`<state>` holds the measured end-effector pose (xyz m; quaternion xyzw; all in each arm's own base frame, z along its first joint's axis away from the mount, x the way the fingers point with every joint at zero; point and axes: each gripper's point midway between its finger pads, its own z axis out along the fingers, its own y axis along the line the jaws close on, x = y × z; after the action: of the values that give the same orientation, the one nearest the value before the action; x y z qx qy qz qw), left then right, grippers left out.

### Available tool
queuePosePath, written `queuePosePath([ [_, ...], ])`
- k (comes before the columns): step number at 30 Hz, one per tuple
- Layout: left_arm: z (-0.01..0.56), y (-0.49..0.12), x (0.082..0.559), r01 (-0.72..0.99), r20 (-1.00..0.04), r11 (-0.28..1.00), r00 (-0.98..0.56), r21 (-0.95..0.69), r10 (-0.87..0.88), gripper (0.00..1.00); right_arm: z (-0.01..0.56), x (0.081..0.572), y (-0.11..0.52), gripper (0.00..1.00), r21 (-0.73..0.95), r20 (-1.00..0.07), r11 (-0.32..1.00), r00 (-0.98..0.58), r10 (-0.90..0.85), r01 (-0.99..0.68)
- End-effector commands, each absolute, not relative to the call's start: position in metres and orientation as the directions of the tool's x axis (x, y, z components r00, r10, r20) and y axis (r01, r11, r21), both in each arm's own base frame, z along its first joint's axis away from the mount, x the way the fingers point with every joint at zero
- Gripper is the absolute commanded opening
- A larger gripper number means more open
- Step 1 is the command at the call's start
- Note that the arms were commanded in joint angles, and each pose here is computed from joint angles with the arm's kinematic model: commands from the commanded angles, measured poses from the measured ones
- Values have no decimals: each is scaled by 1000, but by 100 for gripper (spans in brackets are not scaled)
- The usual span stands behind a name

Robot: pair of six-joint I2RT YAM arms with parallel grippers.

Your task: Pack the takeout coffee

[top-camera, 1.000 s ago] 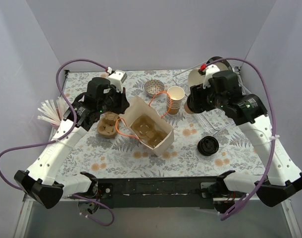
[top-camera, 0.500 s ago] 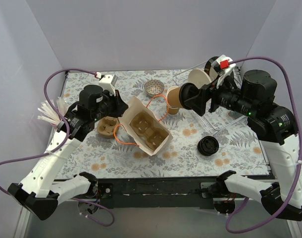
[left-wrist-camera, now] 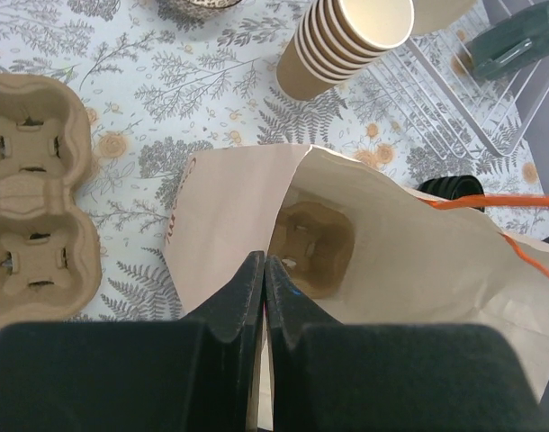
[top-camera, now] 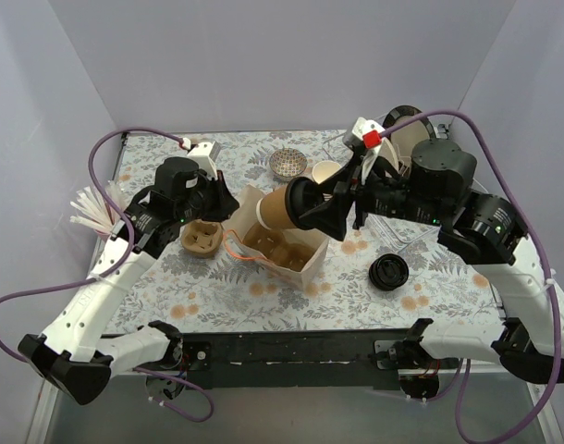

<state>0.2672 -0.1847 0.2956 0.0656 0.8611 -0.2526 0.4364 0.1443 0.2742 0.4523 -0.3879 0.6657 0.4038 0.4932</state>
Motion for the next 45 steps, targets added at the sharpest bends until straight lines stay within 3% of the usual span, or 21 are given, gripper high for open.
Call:
queuePosePath([
  [1, 304, -180, 269, 296, -780, 876, -611, -381, -133, 0, 488, 155, 286, 34, 75, -993, 409, -107, -56, -909],
  [8, 316, -181, 274, 228, -764, 858, -595, -459, -250, 0, 477, 162, 296, 34, -12, -986, 445, -63, -154, -896],
  [14, 328, -177, 283, 204, -783, 846, -529, -492, -328, 0, 433, 181, 288, 35, -90, -939, 504, -95, -330, -859],
  [26, 346, -181, 280, 278, -807, 796, -440, -538, -393, 0, 382, 180, 307, 33, -140, -863, 460, -120, -491, -877],
  [32, 330, -187, 262, 381, -828, 763, -439, -522, -347, 0, 343, 178, 303, 33, -212, -803, 462, -116, -585, -861],
  [40, 302, -173, 242, 384, -846, 810, -479, -443, -236, 0, 313, 166, 307, 31, -230, -768, 438, -114, -630, -869],
  [44, 299, -175, 238, 396, -840, 810, -502, -433, -204, 23, 301, 162, 309, 31, -238, -754, 431, -114, -647, -870],
  [45, 297, -175, 238, 398, -837, 810, -511, -431, -194, 24, 300, 161, 311, 31, -236, -754, 431, -115, -647, -871],
])
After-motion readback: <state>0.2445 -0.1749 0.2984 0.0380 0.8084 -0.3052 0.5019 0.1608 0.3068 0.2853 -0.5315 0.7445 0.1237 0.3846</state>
